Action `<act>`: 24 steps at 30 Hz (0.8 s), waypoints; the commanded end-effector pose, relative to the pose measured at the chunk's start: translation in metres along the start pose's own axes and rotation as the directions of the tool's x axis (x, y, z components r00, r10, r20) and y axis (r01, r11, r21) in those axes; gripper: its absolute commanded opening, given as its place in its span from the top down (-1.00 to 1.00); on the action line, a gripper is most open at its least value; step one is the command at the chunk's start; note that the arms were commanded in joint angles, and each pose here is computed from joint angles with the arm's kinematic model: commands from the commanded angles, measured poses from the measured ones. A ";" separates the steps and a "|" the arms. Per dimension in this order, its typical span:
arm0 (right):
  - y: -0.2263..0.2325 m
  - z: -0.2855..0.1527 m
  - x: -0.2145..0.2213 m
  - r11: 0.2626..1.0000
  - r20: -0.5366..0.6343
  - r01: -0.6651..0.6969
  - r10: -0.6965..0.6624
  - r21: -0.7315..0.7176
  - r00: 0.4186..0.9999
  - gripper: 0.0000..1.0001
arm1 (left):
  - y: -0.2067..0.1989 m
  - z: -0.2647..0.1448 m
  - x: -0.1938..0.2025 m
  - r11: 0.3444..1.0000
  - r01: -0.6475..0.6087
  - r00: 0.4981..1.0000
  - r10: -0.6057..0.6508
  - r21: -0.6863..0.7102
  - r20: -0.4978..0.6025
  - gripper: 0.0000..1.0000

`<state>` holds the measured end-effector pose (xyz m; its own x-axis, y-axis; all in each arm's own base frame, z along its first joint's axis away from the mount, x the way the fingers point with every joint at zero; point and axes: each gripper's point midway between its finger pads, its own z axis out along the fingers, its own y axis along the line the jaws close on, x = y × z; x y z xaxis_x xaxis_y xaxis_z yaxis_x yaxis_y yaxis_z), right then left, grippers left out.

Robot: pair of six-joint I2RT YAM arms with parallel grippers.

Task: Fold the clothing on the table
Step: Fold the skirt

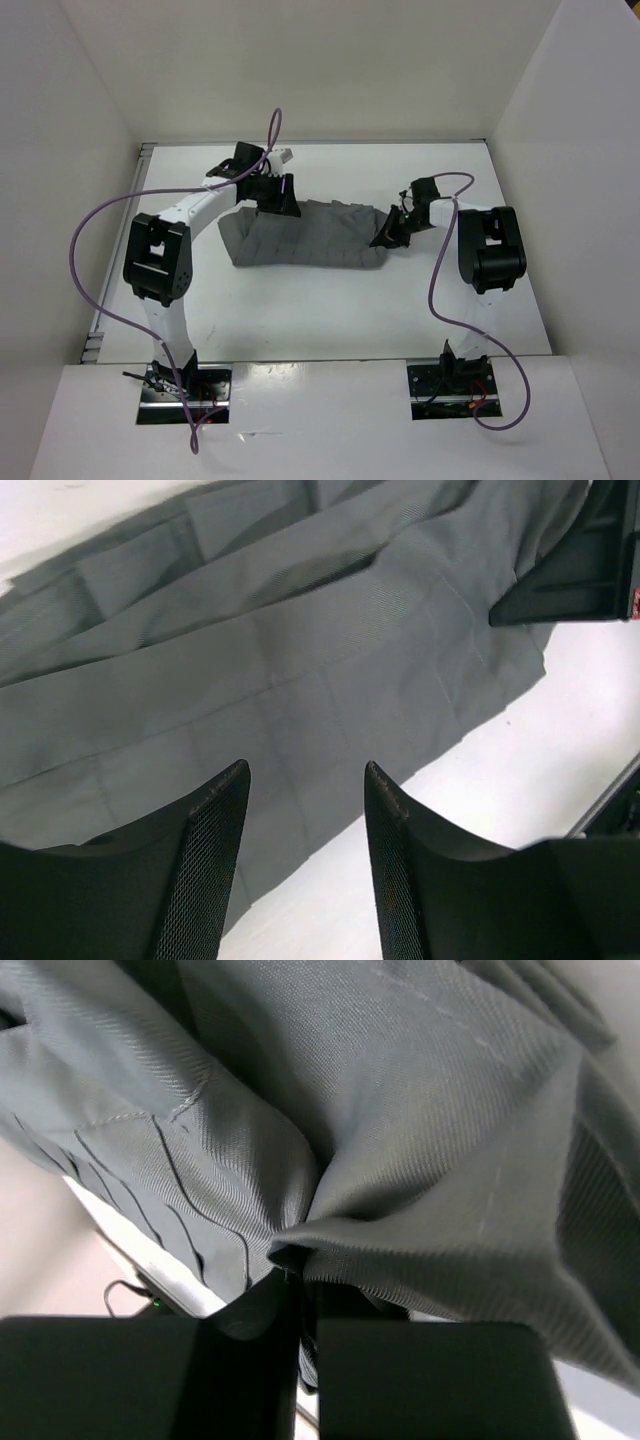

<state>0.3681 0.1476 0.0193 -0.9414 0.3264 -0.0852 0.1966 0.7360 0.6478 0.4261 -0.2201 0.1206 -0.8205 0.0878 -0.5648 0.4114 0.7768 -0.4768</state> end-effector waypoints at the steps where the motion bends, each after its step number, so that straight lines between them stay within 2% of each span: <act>1: 0.000 -0.011 -0.008 0.998 0.040 0.038 -0.040 0.046 0.998 1.00 | -0.029 0.002 -0.007 0.995 -0.032 0.999 0.031 0.094 0.010 -0.14; 7: 0.008 -0.023 -0.009 0.998 0.057 0.046 -0.048 0.051 0.997 1.00 | -0.073 -0.007 0.017 0.947 -0.029 0.994 0.062 0.319 -0.091 -0.11; 9: 0.010 -0.026 -0.010 0.997 0.063 0.060 -0.063 0.048 0.996 1.00 | -0.077 -0.008 0.025 0.944 -0.020 0.992 0.060 0.330 -0.113 0.17; 12: 0.014 -0.028 -0.007 0.998 0.055 0.061 -0.062 0.032 0.997 1.00 | -0.076 0.006 0.050 0.944 0.022 0.981 0.043 0.329 -0.189 0.62; 13: 0.014 -0.028 -0.007 0.998 0.055 0.061 -0.062 0.032 0.997 1.00 | -0.077 0.012 0.063 0.944 0.041 0.973 0.036 0.327 -0.227 0.68; 18: 0.020 -0.034 -0.007 0.997 0.061 0.069 -0.070 0.019 0.996 1.00 | -0.081 0.043 0.095 0.935 0.097 0.942 0.024 0.341 -0.335 0.78; 19: 0.022 -0.036 -0.007 0.998 0.060 0.068 -0.069 0.019 0.996 1.00 | -0.082 0.051 0.101 0.934 0.102 0.935 0.027 0.341 -0.355 0.87; 24: 0.043 -0.055 -0.009 0.994 0.101 0.110 -0.109 -0.003 0.989 1.00 | -0.056 0.076 0.107 0.975 0.111 0.926 -0.031 0.194 -0.375 0.90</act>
<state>0.3601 0.1396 0.0454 -0.9384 0.3207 -0.1290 0.1777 0.7676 0.6158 0.3288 -0.3034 0.0353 -0.9184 0.3182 -0.2350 0.3876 0.6048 -0.6957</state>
